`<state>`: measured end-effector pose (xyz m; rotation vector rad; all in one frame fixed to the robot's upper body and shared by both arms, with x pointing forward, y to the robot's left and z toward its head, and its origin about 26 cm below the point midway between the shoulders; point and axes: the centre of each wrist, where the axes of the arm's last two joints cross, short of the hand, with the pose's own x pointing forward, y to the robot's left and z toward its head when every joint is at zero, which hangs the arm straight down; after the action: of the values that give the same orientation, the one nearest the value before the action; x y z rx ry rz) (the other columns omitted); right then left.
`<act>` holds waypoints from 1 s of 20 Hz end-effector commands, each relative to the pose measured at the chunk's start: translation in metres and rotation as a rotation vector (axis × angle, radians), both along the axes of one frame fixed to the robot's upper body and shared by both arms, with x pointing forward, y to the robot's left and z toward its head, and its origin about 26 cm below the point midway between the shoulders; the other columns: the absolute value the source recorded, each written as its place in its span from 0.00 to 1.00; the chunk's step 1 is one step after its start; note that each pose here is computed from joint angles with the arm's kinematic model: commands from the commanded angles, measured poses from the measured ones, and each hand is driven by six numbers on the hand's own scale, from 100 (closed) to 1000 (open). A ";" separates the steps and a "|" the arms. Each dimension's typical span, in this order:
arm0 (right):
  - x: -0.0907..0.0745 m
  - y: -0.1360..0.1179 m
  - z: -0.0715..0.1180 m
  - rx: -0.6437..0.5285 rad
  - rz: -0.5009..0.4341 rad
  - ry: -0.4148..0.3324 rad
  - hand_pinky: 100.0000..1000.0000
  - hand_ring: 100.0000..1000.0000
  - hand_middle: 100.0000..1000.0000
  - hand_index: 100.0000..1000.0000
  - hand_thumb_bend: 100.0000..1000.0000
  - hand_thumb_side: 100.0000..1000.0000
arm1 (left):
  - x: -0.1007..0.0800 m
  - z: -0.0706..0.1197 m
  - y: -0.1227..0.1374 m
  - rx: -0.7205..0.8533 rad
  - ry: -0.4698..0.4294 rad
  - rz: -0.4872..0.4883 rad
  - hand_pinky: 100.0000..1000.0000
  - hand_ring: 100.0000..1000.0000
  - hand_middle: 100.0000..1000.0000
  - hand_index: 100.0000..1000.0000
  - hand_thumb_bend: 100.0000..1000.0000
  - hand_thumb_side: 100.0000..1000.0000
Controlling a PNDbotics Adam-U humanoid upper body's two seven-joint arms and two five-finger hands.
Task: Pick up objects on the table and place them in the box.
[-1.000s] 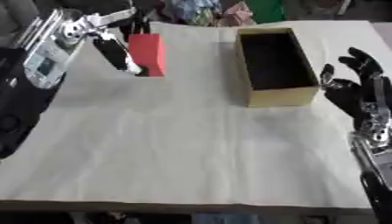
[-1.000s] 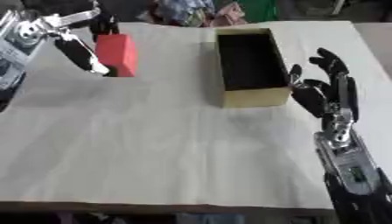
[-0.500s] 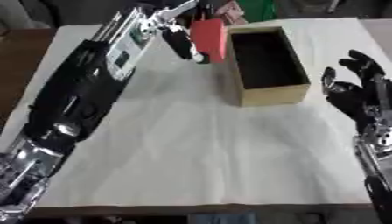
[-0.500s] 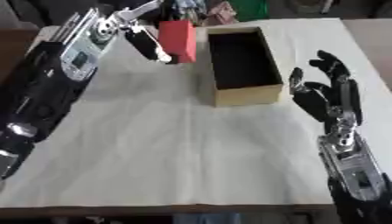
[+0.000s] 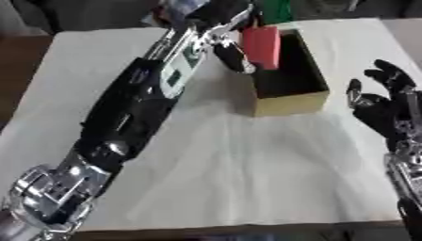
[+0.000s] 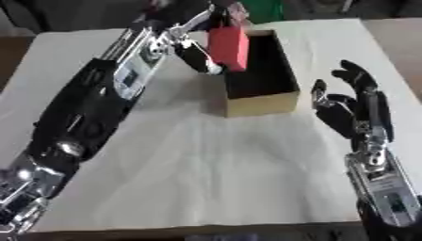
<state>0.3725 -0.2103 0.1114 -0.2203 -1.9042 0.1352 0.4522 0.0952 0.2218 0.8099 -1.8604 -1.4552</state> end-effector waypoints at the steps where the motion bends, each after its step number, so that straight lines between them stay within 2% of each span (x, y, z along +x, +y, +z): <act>1: 0.001 0.003 0.012 0.004 0.019 -0.037 0.64 0.94 0.71 0.86 0.08 0.00 | 0.004 -0.011 -0.006 -0.017 -0.016 -0.019 0.68 0.65 0.64 0.74 0.50 0.04; 2: 0.001 0.003 0.012 0.005 0.019 -0.038 0.64 0.94 0.71 0.86 0.08 0.00 | 0.005 -0.018 -0.007 -0.016 -0.009 -0.025 0.68 0.67 0.68 0.76 0.51 0.03; 4: 0.001 0.004 0.013 0.007 0.020 -0.038 0.64 0.94 0.71 0.86 0.07 0.00 | 0.007 -0.029 -0.008 -0.019 -0.006 -0.033 0.70 0.71 0.76 0.82 0.55 0.12; 5: 0.001 0.004 0.013 0.007 0.020 -0.038 0.64 0.94 0.71 0.86 0.07 0.00 | 0.008 -0.033 -0.009 -0.023 -0.007 -0.038 0.70 0.71 0.76 0.82 0.55 0.12; 8: 0.001 0.004 0.012 0.009 0.019 -0.036 0.64 0.94 0.71 0.86 0.07 0.00 | 0.009 -0.039 -0.010 -0.039 -0.008 -0.061 0.75 0.78 0.85 0.90 0.61 0.33; 11: 0.001 0.004 0.011 0.011 0.018 -0.035 0.64 0.94 0.71 0.86 0.07 0.00 | 0.009 -0.038 -0.009 -0.066 -0.002 -0.076 0.78 0.80 0.87 0.93 0.61 0.41; 13: 0.001 0.003 0.011 0.012 0.016 -0.034 0.64 0.94 0.71 0.86 0.07 0.00 | 0.008 -0.034 -0.007 -0.098 -0.004 -0.085 0.78 0.80 0.86 0.93 0.60 0.40; 14: 0.001 0.003 0.011 0.013 0.014 -0.033 0.64 0.94 0.71 0.86 0.07 0.00 | 0.007 -0.031 -0.007 -0.115 -0.007 -0.089 0.78 0.78 0.84 0.91 0.56 0.36; 16: 0.000 0.000 0.009 0.016 0.002 -0.030 0.64 0.94 0.71 0.86 0.07 0.00 | 0.004 -0.022 -0.004 -0.154 -0.020 -0.095 0.76 0.73 0.76 0.87 0.49 0.24; 17: 0.000 -0.001 0.008 0.018 -0.004 -0.028 0.64 0.94 0.71 0.86 0.08 0.00 | 0.002 -0.018 -0.002 -0.171 -0.027 -0.097 0.75 0.71 0.74 0.87 0.48 0.22; 18: 0.000 -0.003 0.008 0.020 -0.011 -0.027 0.64 0.94 0.71 0.86 0.06 0.00 | 0.001 -0.014 0.001 -0.187 -0.034 -0.093 0.74 0.69 0.71 0.84 0.41 0.14; 19: -0.001 -0.004 0.007 0.021 -0.019 -0.027 0.64 0.94 0.71 0.86 0.06 0.00 | -0.002 -0.011 0.003 -0.207 -0.042 -0.092 0.74 0.69 0.70 0.84 0.40 0.13; 20: -0.001 -0.006 0.007 0.023 -0.025 -0.027 0.64 0.94 0.71 0.86 0.06 0.00 | -0.004 -0.007 0.007 -0.227 -0.049 -0.090 0.73 0.67 0.67 0.82 0.33 0.04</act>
<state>0.3710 -0.2125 0.1076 -0.2236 -1.8954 0.1070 0.4501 0.0961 0.1955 0.6408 -2.0289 -1.2918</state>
